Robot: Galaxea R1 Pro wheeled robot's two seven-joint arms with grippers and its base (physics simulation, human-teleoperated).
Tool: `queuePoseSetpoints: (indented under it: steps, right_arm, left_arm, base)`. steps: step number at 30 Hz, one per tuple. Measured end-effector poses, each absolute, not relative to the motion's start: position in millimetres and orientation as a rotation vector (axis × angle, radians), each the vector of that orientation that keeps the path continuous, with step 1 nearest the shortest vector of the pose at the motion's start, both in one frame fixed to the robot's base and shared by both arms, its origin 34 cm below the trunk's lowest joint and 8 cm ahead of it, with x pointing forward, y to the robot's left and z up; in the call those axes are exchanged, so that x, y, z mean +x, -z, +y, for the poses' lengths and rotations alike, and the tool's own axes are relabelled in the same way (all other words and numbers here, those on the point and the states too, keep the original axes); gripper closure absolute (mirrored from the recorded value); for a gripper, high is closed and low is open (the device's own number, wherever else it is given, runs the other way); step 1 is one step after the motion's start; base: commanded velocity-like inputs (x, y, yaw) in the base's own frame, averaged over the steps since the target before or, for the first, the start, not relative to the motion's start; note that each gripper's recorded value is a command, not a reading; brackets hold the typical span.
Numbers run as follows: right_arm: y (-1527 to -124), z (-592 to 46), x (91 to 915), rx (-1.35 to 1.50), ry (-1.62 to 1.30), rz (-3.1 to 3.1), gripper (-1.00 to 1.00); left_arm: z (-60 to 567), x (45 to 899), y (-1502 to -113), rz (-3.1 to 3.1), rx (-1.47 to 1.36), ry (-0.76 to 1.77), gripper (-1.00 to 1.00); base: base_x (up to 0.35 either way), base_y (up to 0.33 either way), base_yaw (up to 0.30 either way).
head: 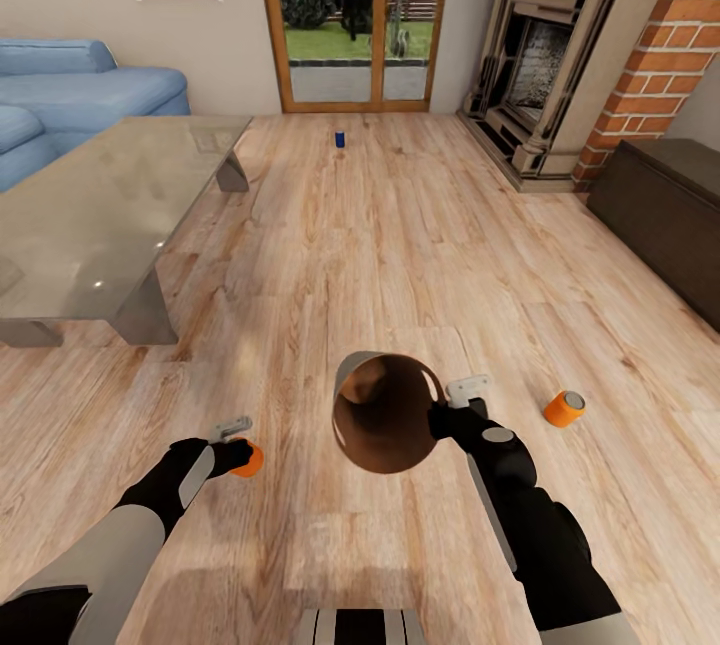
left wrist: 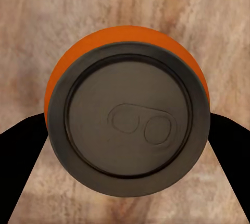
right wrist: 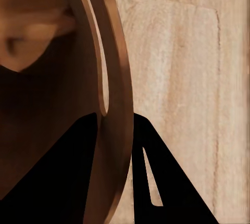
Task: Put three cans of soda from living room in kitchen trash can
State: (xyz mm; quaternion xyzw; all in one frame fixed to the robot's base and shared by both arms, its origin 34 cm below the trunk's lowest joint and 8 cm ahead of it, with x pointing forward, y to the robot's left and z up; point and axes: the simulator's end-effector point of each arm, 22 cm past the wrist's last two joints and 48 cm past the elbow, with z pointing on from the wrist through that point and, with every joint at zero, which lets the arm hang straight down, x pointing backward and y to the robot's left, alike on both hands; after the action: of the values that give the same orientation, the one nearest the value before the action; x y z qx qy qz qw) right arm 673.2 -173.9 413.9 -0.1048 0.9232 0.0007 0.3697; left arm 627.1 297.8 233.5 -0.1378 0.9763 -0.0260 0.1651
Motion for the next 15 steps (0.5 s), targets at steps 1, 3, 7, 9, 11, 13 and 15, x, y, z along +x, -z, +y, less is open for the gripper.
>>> queuePoseSetpoints:
  steps: [1, 3, 7, 9, 11, 13, 15]
  right_arm:
    - [-414, -174, 673, -0.271, 0.003, 2.368, 1.00]
    - [-414, -176, 674, -0.276, 0.012, 2.368, 1.00]
    - [-400, -173, 663, -0.302, 0.034, 2.399, 1.00]
    - [-384, -168, 650, -0.320, 0.030, 2.441, 1.00]
    - [-374, -164, 642, -0.338, 0.026, 2.471, 1.00]
    - [-370, -159, 637, -0.356, 0.022, 2.490, 1.00]
    - [-372, -135, 631, -0.373, -0.045, 2.498, 1.00]
  left_arm:
    - [298, 627, -234, 2.781, -0.393, 0.074, 1.00]
    - [298, 627, -234, 2.781, -0.393, 0.074, 1.00]
    - [292, 626, -233, 2.781, -0.381, 0.083, 1.00]
    - [288, 628, -235, 2.777, -0.366, 0.088, 1.00]
    - [285, 631, -239, 2.770, -0.350, 0.089, 1.00]
    - [283, 633, -244, 2.770, -0.334, 0.089, 1.00]
    - [274, 633, -248, 2.783, -0.240, 0.074, 1.00]
  base:
    - [0.000, 0.000, 0.000]
    - [0.000, 0.000, 0.000]
    - [0.000, 0.000, 0.000]
    - [0.000, 0.000, 0.000]
    - [0.000, 0.000, 0.000]
    - [0.000, 0.000, 0.000]
    - [0.000, 0.000, 0.000]
